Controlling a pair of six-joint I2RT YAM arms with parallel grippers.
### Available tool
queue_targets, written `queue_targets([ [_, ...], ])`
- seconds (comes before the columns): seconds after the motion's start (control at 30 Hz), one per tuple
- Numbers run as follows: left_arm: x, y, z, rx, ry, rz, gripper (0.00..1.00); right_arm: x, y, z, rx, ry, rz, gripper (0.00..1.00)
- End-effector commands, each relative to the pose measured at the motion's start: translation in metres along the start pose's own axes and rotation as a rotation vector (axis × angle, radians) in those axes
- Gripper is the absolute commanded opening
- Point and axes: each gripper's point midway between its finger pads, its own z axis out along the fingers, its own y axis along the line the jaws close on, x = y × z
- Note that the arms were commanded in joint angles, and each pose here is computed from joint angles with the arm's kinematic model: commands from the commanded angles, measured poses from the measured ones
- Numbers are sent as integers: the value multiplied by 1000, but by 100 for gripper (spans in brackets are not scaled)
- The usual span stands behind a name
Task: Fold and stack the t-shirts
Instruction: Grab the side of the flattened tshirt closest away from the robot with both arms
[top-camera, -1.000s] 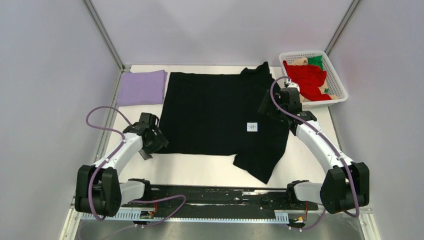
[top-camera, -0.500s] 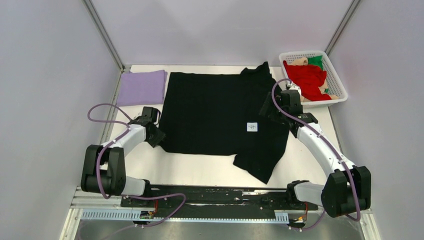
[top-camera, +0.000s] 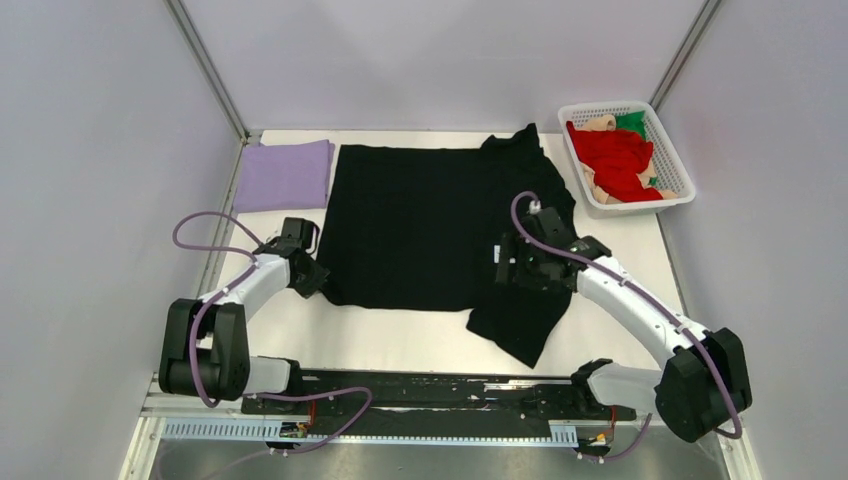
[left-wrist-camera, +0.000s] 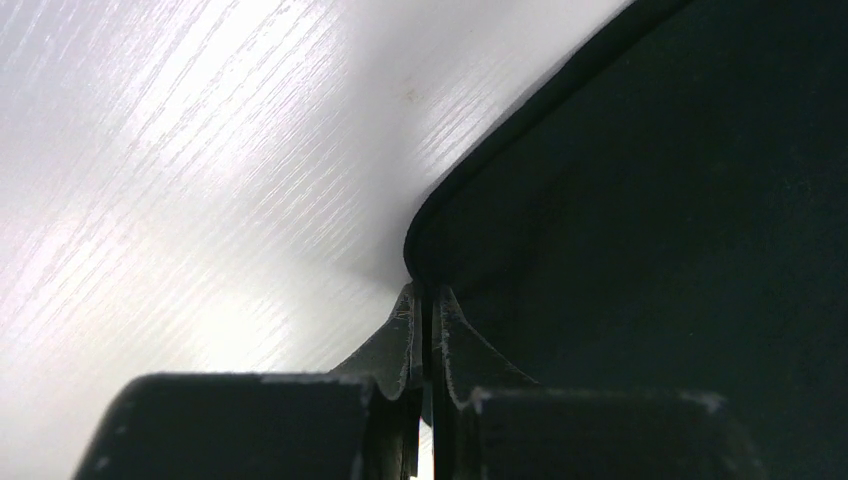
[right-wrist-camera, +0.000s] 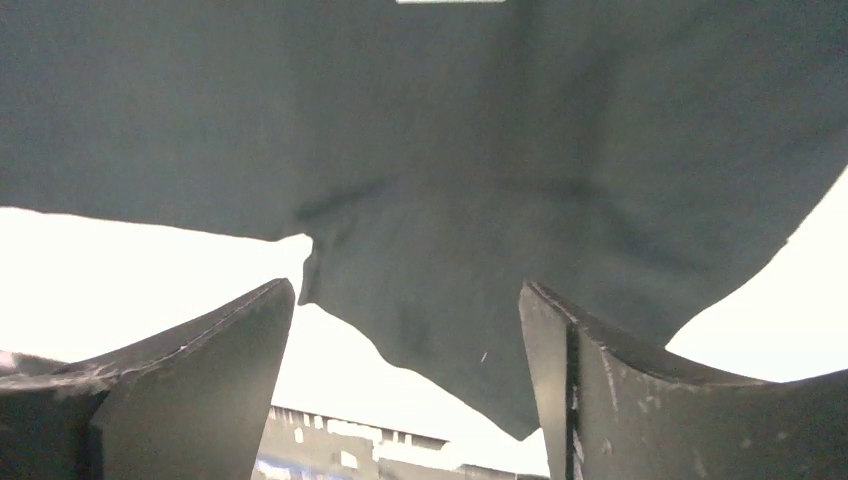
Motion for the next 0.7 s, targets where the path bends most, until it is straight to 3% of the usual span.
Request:
queue_targets([
  [0.0, -3, 4, -10, 6, -21, 19, 0, 80, 16, -14, -55, 245, -56, 81],
  [0.2, -4, 5, -13, 13, -31, 34, 0, 141, 0, -11, 38, 405, -75, 65],
  [0.5, -1, 7, -15, 18, -27, 36, 0, 154, -17, 20, 162, 409, -2, 58],
  [0.67, 0, 9, -16, 21, -26, 33, 0, 157, -33, 34, 263, 382, 38, 45],
])
